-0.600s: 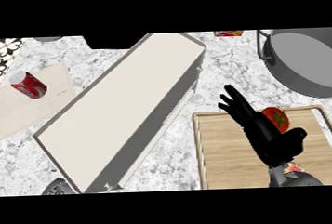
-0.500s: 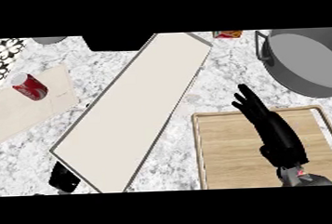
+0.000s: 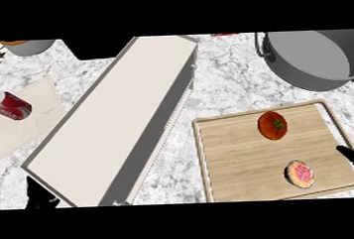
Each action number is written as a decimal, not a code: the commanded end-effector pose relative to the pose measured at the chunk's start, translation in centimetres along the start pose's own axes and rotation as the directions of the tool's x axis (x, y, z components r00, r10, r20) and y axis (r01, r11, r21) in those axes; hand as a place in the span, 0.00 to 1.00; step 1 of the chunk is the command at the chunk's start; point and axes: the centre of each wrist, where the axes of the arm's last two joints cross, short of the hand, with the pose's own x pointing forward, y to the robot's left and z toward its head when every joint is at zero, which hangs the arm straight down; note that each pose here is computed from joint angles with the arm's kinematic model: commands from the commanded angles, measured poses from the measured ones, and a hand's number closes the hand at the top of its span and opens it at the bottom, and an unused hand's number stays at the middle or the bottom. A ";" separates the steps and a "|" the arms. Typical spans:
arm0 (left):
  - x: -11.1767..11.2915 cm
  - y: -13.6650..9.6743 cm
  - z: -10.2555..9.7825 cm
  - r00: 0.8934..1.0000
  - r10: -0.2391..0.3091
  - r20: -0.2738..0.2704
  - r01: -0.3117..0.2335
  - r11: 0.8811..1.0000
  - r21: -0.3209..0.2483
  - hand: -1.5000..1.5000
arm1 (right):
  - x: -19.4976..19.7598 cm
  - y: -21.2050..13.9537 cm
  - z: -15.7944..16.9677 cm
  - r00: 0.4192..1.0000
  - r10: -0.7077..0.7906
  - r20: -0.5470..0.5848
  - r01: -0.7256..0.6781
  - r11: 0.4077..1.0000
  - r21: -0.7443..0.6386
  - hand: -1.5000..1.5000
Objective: Pick the cupcake from the tray and place it in the tiered shelf
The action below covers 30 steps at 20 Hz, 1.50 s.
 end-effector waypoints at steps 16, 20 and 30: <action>0.0 -1.3 -3.0 0.998 -0.048 -0.050 0.048 0.999 -0.007 0.50 | 8.3 -5.0 6.5 0.882 0.461 0.098 -0.464 0.814 0.349 0.00; 0.1 -1.7 -3.0 0.998 -0.042 -0.048 0.040 0.999 -0.032 0.50 | 10.8 -5.1 6.2 0.696 0.717 0.040 -0.701 0.666 0.254 0.00; 1.5 -2.3 -4.5 0.998 -0.051 -0.031 0.049 0.997 -0.060 0.50 | 12.8 4.8 8.8 0.615 0.787 -0.041 -0.728 0.587 0.355 0.00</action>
